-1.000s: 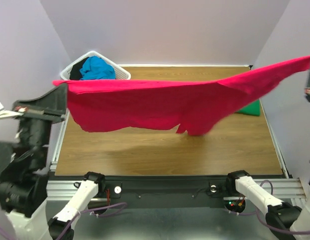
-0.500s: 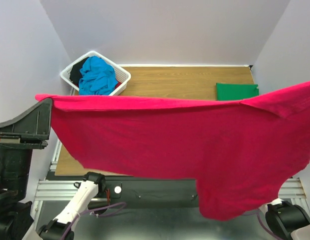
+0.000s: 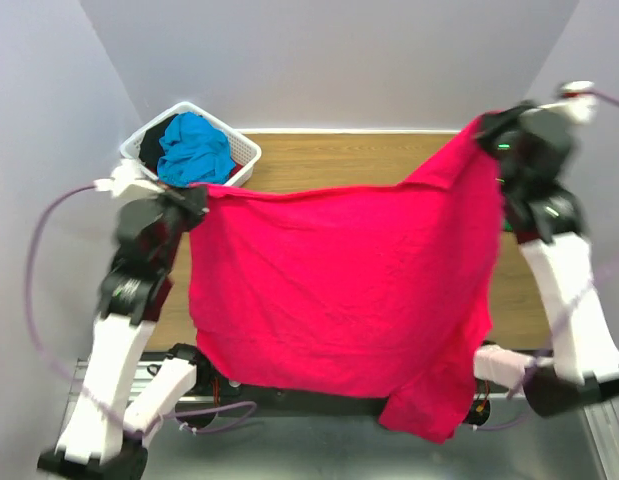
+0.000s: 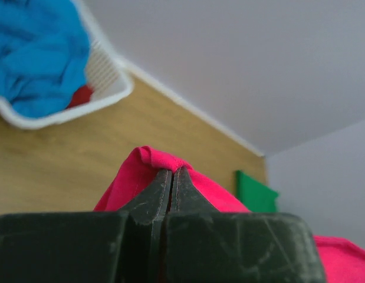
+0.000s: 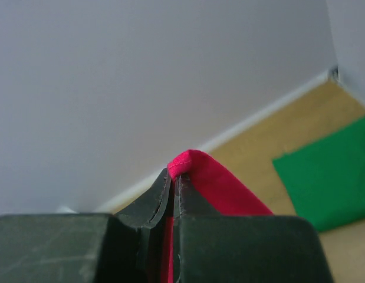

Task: Fold and stack the t-shirts
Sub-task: Flatten the tshirt out, then fold the tshirt

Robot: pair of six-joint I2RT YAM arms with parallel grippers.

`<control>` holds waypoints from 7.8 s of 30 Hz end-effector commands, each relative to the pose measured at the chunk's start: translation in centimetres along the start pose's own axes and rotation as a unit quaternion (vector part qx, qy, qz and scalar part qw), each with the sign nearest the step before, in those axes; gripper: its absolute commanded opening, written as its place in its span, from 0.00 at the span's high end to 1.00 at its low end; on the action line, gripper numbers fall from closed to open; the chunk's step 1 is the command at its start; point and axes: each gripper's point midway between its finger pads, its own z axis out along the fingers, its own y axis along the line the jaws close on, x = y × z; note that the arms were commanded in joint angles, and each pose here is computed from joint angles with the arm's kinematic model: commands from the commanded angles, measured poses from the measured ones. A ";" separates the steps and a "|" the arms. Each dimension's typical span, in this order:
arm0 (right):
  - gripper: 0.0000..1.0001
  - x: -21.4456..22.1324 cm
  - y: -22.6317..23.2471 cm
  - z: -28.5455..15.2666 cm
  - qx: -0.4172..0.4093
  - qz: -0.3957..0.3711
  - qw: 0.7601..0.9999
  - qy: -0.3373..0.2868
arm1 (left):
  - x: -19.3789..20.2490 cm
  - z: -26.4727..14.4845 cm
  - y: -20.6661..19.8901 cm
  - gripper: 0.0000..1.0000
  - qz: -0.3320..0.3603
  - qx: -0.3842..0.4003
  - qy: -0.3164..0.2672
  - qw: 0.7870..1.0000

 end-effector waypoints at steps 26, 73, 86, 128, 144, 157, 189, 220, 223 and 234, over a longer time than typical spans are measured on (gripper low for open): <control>0.99 32.8 -14.9 12.2 0.117 -0.116 0.946 0.279 | 20.2 19.6 18.9 1.00 0.014 -0.196 0.170 0.966; 0.86 36.1 -25.1 -21.1 0.277 0.036 0.801 0.529 | 21.0 8.0 27.0 0.76 0.029 -0.324 0.229 0.918; 0.26 30.4 -22.6 -12.7 0.228 -0.072 0.871 0.430 | 15.2 8.1 23.2 0.02 0.031 -0.316 0.166 0.934; 0.44 33.3 -32.7 3.4 0.380 -0.178 0.844 0.335 | 22.2 11.4 28.3 0.02 0.083 -0.353 0.266 0.893; 0.68 38.3 -21.7 -2.2 0.138 -0.123 0.858 0.480 | 17.4 10.4 21.2 0.01 0.049 -0.248 0.207 0.945; 0.85 44.3 -24.9 2.8 0.176 -0.177 0.833 0.493 | 22.0 12.3 23.4 0.02 0.042 -0.236 0.259 0.936; 0.04 36.3 -16.9 5.1 0.071 -0.161 0.890 0.420 | 16.5 6.7 22.5 0.02 0.040 -0.323 0.208 0.922; 0.00 36.6 -16.0 1.7 0.048 -0.117 0.881 0.457 | 22.5 13.3 16.5 0.01 0.029 -0.232 0.233 0.944; 0.00 39.4 -15.5 3.6 0.027 -0.112 0.869 0.482 | 23.2 15.2 16.9 0.02 0.046 -0.240 0.242 0.939; 0.00 44.9 -20.0 10.4 0.100 -0.164 0.863 0.468 | 26.2 20.8 19.3 0.01 0.094 -0.265 0.260 0.924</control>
